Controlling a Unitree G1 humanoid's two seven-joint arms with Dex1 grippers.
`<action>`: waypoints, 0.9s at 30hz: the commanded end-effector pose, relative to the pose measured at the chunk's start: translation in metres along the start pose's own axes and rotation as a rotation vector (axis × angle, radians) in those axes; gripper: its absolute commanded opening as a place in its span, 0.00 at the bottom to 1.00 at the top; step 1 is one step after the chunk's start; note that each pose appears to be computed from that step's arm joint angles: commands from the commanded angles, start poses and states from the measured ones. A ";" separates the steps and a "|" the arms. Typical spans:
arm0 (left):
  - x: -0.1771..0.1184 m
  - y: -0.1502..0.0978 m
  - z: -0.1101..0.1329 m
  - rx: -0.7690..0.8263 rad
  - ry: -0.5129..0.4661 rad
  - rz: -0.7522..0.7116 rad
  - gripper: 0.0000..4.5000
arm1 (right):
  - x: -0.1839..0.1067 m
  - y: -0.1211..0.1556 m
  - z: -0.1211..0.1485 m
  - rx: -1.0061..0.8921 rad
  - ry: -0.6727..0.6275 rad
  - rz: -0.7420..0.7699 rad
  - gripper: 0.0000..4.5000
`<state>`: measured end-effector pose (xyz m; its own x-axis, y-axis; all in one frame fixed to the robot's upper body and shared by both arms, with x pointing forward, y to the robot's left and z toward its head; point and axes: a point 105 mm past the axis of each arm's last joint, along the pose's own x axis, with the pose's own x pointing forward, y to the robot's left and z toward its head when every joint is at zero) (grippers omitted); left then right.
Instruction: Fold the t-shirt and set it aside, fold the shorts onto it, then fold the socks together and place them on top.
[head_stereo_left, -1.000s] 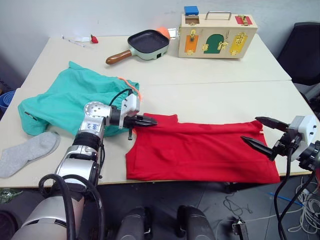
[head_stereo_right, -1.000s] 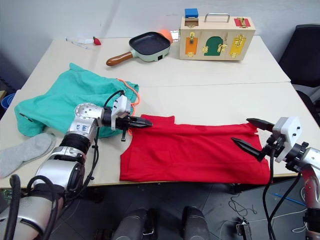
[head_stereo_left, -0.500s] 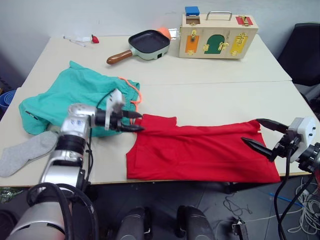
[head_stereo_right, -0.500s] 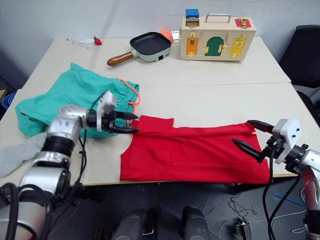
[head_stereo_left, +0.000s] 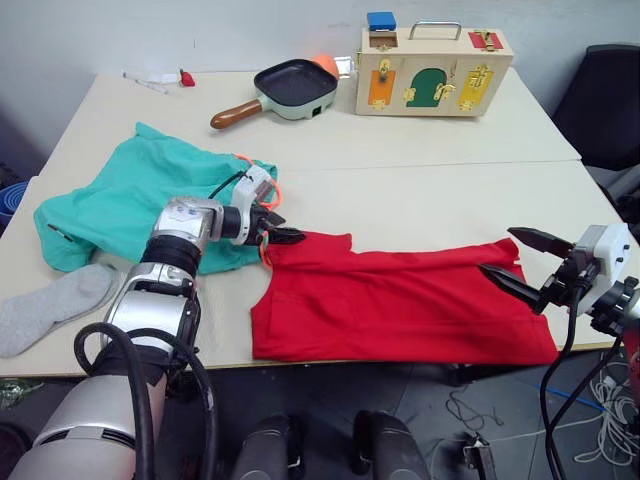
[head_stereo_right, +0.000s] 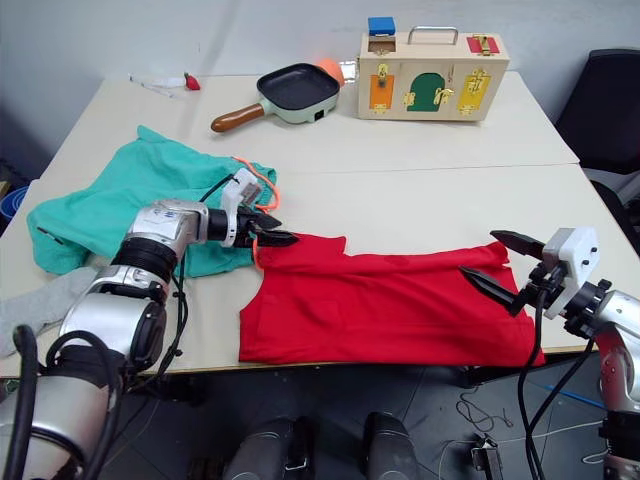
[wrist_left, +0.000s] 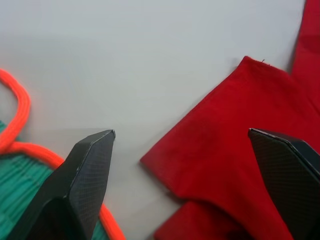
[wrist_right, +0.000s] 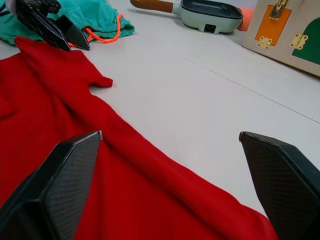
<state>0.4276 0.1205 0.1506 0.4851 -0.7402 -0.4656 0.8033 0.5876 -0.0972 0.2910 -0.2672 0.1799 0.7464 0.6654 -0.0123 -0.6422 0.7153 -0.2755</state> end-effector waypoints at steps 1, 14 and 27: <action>0.007 0.001 0.000 0.045 0.063 0.046 0.96 | 0.001 0.001 0.009 -0.021 -0.034 0.004 1.00; 0.008 -0.014 0.000 0.082 0.091 -0.081 0.09 | 0.005 0.020 0.021 -0.007 -0.087 0.088 1.00; -0.027 -0.054 0.029 0.527 -0.267 -0.422 0.00 | 0.014 0.030 0.034 -0.017 -0.120 0.104 1.00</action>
<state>0.3859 0.0948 0.1826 0.1336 -0.9580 -0.2536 0.9825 0.0945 0.1607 0.2788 -0.2261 0.1956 0.6501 0.7582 0.0502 -0.7230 0.6376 -0.2659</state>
